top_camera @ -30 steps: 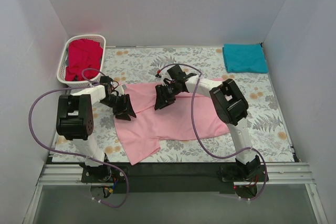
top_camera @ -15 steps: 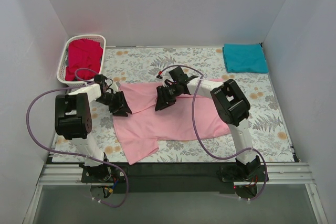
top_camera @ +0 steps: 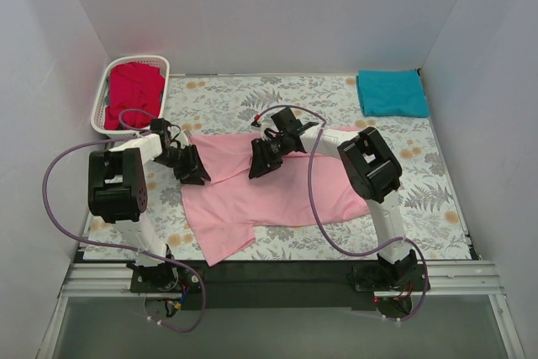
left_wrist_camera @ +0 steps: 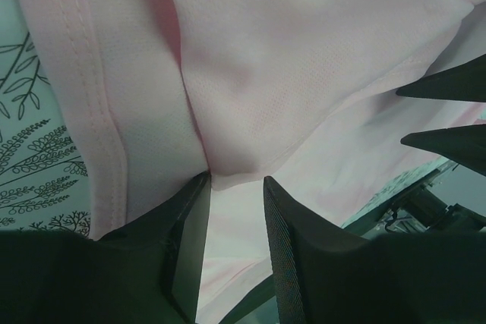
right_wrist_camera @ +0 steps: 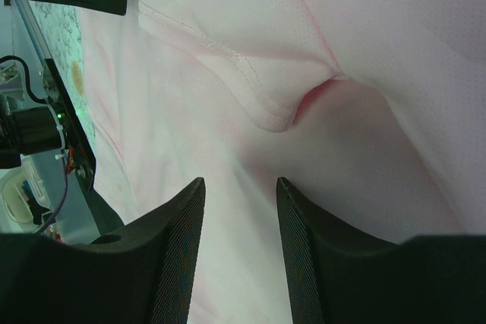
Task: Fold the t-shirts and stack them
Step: Fold the tshirt
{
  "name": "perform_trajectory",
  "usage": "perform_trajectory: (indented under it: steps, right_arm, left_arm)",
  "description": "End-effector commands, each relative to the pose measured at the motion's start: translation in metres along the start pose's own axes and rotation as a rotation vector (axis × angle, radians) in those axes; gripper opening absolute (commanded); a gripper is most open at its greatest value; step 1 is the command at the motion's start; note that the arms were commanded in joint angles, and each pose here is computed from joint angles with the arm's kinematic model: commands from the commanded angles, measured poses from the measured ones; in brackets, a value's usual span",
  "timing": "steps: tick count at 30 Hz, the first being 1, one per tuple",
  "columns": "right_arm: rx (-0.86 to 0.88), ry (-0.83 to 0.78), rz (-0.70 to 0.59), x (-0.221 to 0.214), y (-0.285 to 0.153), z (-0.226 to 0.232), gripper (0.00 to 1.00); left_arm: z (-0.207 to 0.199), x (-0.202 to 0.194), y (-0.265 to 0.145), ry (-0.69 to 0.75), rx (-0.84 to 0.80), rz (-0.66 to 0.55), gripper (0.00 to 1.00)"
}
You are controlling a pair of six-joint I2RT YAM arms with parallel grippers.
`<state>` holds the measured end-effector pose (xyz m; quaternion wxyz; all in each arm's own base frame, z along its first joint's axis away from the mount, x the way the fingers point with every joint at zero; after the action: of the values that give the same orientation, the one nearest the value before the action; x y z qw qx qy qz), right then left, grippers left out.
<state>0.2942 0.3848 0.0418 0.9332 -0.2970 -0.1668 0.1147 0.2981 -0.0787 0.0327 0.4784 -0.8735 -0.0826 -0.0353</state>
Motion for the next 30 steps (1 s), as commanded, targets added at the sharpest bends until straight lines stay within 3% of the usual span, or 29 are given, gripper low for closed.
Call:
perform_trajectory:
  steps: [1, 16, 24, 30]
  right_arm:
    - [-0.078, 0.032, 0.05, -0.023, 0.002, -0.021, 0.5]
    - [-0.066, 0.019, 0.047, -0.021, 0.001, -0.017, 0.5]
    - [-0.056, 0.005, 0.036, -0.018, -0.004, -0.01, 0.5]
    - [-0.038, -0.019, 0.014, -0.011, -0.011, 0.003, 0.51]
  left_arm:
    - [-0.011, 0.016, -0.005, 0.028, -0.046, -0.049, 0.33]
    - [-0.017, 0.019, -0.001, 0.028, -0.071, -0.056, 0.29]
    - [-0.024, 0.02, -0.009, 0.048, -0.088, -0.063, 0.0]
    - [-0.032, 0.011, -0.021, 0.077, -0.102, -0.053, 0.0]
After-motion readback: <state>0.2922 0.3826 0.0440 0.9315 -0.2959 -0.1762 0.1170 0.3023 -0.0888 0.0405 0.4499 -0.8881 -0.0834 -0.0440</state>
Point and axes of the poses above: each gripper's point midway between its finger pads, its own y axis out along the fingers, its own z axis along the line the jaws close on, x = y × z, the point moved 1 cm from there along -y, back along the fingers, and after that the axes turned 10 degrees about y, right-handed, at the moved point
